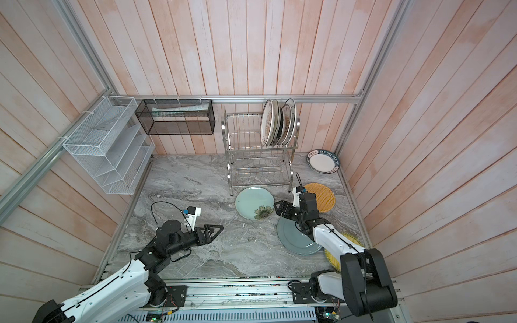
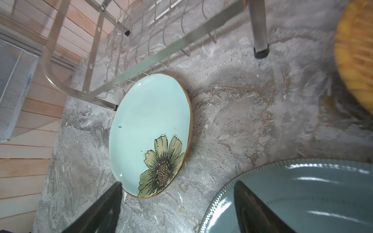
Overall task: Load plates into a dish rack
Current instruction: Pick up the plate from the center of the table.
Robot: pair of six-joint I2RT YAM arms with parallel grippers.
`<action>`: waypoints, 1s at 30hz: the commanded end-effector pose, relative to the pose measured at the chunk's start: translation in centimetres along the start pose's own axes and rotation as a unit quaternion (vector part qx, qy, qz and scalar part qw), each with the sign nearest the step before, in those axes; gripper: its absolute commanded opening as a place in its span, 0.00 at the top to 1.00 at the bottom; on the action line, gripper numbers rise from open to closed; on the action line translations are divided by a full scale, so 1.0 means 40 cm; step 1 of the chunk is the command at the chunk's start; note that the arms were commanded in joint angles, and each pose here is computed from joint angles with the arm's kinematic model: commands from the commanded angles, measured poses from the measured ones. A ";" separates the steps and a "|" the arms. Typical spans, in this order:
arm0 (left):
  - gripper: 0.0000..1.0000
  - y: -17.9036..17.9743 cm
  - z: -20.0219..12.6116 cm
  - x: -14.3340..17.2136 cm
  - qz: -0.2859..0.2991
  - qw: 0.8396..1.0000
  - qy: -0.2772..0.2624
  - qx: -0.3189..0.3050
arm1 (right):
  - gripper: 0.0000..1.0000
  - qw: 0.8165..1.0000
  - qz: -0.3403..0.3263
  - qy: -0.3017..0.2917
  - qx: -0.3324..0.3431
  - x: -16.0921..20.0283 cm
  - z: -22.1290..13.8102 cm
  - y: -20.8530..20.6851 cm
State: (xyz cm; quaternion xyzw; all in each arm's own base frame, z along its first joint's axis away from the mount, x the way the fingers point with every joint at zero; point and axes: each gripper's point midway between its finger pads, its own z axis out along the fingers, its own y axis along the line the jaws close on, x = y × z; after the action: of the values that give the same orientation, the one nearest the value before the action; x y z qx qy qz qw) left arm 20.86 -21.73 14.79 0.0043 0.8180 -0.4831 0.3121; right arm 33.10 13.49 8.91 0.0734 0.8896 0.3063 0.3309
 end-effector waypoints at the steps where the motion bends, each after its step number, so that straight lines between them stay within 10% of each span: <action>1: 0.00 -0.006 -0.005 -0.005 0.001 1.000 -0.015 0.009 | 0.18 0.999 -0.003 -0.001 -0.051 -0.042 0.037 0.047; 16: 0.00 -0.023 -0.011 -0.005 0.004 1.000 -0.022 0.021 | 0.27 0.996 0.032 0.050 -0.070 -0.032 0.182 0.012; 30: 0.00 -0.025 -0.018 -0.015 0.005 0.999 -0.034 0.019 | 0.55 0.989 0.061 0.102 -0.085 0.029 0.223 -0.002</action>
State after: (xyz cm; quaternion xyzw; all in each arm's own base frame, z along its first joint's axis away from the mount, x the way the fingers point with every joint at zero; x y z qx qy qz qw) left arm 20.53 -21.68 16.24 0.0028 0.8002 -0.4976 0.3346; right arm 38.34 18.06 4.07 0.0627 0.8780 0.4028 0.2509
